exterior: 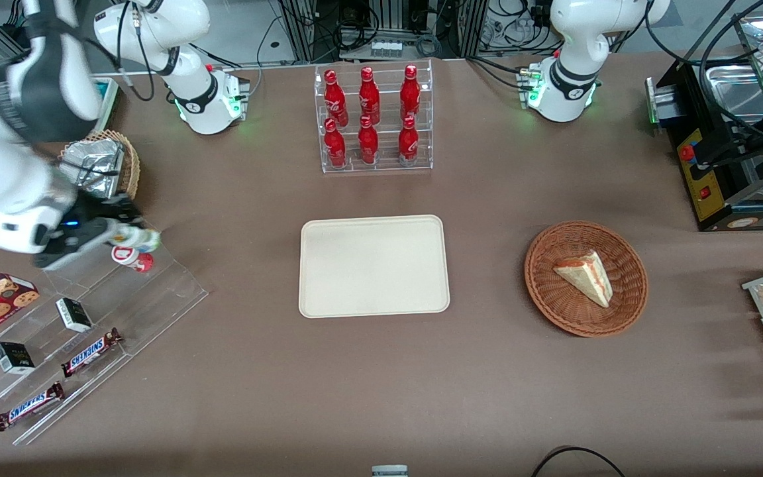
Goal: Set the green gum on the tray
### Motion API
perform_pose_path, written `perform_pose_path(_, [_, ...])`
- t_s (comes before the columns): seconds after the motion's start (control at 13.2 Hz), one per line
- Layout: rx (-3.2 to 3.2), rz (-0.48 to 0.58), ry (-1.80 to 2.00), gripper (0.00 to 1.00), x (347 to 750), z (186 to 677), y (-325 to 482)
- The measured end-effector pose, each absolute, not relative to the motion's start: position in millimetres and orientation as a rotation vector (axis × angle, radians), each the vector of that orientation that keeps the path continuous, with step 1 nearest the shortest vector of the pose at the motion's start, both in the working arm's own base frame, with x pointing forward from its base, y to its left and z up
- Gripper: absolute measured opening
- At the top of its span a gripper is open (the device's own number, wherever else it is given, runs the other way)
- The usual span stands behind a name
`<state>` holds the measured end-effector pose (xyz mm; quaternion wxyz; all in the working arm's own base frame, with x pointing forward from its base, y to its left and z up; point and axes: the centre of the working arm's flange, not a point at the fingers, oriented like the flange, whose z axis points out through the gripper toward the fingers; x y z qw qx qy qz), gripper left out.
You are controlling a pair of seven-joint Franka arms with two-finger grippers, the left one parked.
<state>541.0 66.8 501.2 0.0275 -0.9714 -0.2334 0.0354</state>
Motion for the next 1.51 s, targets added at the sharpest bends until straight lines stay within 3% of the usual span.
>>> perform_pose_path(0.3, [-3.069,0.134,-0.526,0.59,515,489,199])
perform_pose_path(0.61, [-3.119,0.088,-0.324,0.59,495,450,297])
perform_pose_path(1.13, [-3.132,-0.082,0.027,0.59,476,333,421])
perform_pose_path(1.51, [-3.133,-0.139,0.169,0.59,486,287,452])
